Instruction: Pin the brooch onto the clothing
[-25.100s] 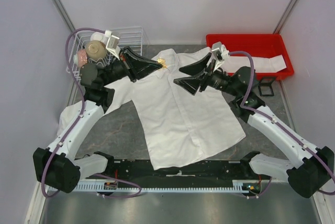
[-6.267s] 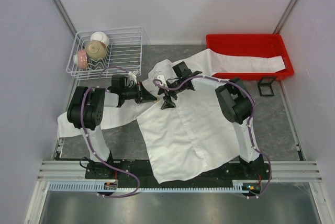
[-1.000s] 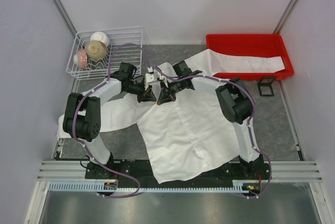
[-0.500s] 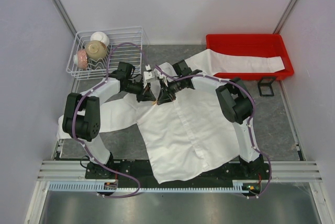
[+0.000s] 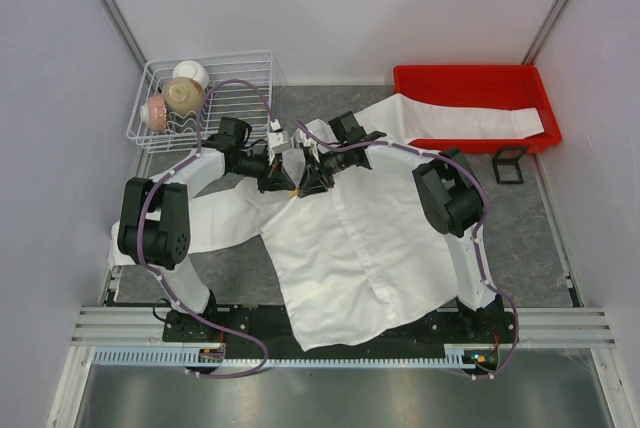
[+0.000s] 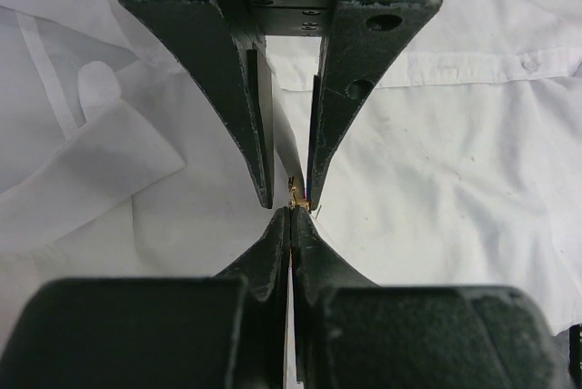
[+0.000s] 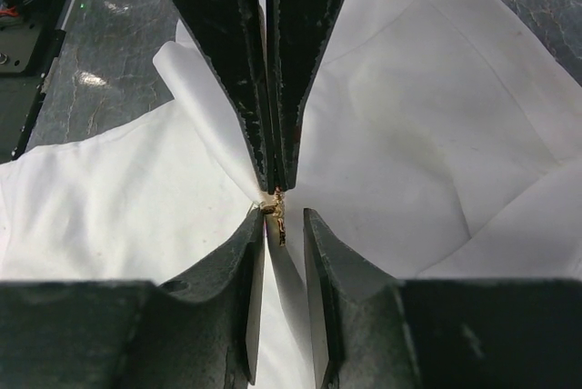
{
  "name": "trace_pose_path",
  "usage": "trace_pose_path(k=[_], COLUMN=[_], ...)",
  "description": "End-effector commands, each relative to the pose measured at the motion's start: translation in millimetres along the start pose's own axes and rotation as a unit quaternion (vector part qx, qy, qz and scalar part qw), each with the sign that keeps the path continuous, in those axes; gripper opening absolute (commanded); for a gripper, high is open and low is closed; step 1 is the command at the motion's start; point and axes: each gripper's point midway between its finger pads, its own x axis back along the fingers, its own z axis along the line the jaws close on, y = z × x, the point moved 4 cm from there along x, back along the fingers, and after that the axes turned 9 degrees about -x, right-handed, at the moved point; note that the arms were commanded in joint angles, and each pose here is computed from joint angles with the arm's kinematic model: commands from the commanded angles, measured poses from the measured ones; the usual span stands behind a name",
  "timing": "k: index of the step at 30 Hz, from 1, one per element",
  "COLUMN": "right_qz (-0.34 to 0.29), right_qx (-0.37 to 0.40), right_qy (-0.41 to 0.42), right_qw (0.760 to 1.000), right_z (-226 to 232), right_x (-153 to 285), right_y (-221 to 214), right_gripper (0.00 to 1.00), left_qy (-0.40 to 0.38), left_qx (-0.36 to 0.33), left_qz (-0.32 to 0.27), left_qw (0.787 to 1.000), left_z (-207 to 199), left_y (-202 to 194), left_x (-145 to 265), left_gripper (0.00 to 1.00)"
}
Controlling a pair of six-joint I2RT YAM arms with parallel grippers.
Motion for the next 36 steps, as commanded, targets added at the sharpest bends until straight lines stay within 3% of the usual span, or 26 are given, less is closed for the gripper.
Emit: trace_pose_path(k=[1, 15, 19, 26, 30, 36], right_qz=[-0.031, -0.022, -0.019, -0.018, -0.016, -0.016], right_qx=[0.048, 0.037, 0.030, 0.028, 0.023, 0.022], right_qy=[0.010, -0.005, -0.013, -0.014, -0.018, -0.018], right_qw=[0.998, 0.999, 0.999, 0.999, 0.999, 0.999], right_z=[3.0, -4.8, -7.0, -7.2, -8.7, -9.0], right_x=[2.4, 0.9, 0.3, 0.2, -0.1, -0.4], right_y=[33.0, 25.6, 25.4, 24.3, 22.6, 22.1], right_gripper=[0.31, 0.31, 0.38, 0.36, 0.43, 0.38], left_qy=[-0.012, -0.009, -0.010, -0.009, -0.007, -0.001], left_qx=[-0.003, 0.000, 0.002, 0.005, 0.008, 0.013], left_qz=[-0.032, -0.042, -0.043, -0.043, -0.043, -0.047], left_qw=[0.999, 0.999, 0.999, 0.999, 0.999, 0.999], left_z=[-3.3, -1.3, -1.5, -2.0, -1.8, 0.8], left_y=[10.9, 12.1, 11.2, 9.1, 8.8, 8.5], left_x=[0.5, 4.4, 5.0, 5.3, 6.2, 8.3], left_gripper=[0.02, 0.02, 0.02, 0.02, 0.02, 0.02])
